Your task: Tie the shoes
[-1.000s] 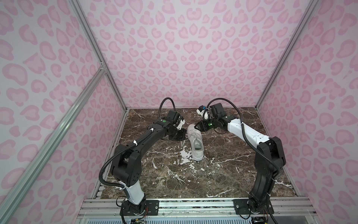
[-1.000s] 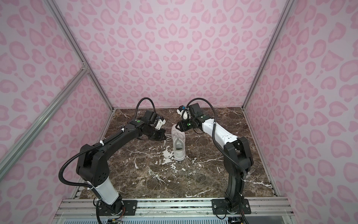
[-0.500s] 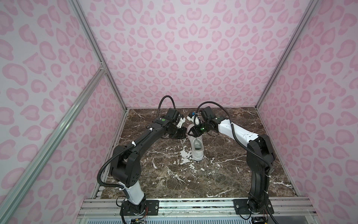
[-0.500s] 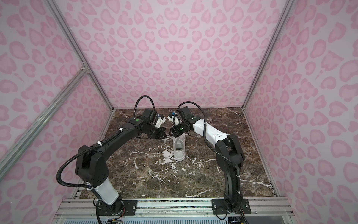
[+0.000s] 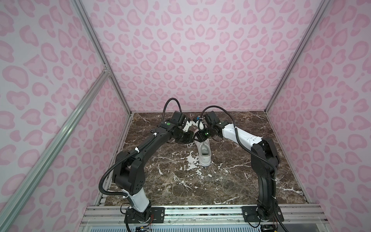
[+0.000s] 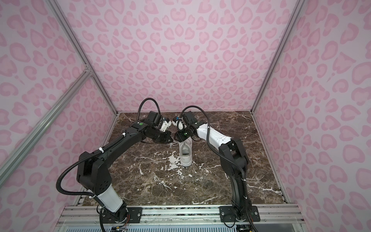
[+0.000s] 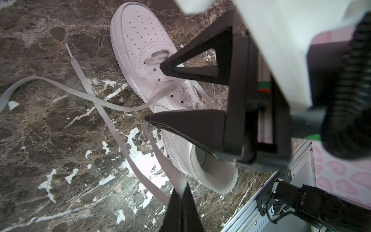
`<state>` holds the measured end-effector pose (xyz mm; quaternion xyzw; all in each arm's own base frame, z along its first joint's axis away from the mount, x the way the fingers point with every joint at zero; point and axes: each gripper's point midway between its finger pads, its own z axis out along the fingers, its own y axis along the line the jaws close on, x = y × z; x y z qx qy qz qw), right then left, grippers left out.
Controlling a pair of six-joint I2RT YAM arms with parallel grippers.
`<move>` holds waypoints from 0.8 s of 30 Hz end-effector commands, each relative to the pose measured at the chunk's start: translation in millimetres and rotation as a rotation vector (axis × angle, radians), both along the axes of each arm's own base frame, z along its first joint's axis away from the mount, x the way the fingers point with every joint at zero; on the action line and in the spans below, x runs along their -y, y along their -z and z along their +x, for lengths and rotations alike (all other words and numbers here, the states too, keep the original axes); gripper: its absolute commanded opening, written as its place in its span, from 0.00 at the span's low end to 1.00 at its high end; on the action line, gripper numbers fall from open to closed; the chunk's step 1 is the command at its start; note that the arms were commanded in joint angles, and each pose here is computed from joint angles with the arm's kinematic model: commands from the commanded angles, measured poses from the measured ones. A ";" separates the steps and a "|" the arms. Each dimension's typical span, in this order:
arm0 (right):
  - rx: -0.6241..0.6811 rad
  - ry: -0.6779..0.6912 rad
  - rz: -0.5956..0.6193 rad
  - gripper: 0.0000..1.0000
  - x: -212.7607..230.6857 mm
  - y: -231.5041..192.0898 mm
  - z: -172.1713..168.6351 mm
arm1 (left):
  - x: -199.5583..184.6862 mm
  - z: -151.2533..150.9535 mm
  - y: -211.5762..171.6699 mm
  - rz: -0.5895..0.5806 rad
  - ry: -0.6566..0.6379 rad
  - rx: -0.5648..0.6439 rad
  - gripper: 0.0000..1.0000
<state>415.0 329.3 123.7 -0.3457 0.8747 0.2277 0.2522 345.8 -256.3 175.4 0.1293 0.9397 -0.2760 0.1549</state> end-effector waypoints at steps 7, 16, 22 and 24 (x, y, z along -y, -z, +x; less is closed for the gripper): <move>0.011 0.032 0.003 0.58 -1.8 8.2 8.8 | 3.4 0.1 -14.4 -0.035 -0.001 0.011 0.05; 0.012 0.036 0.074 0.58 11.2 -7.8 1.8 | 2.1 3.1 -6.6 -0.024 -0.004 -0.005 0.05; 0.056 -0.032 0.107 0.58 16.5 -23.1 -12.6 | -2.3 5.6 -2.4 -0.011 -0.004 -0.010 0.05; 0.048 -0.050 0.099 0.58 14.4 -17.4 -15.2 | -2.3 6.1 -4.1 -0.016 -0.004 -0.006 0.05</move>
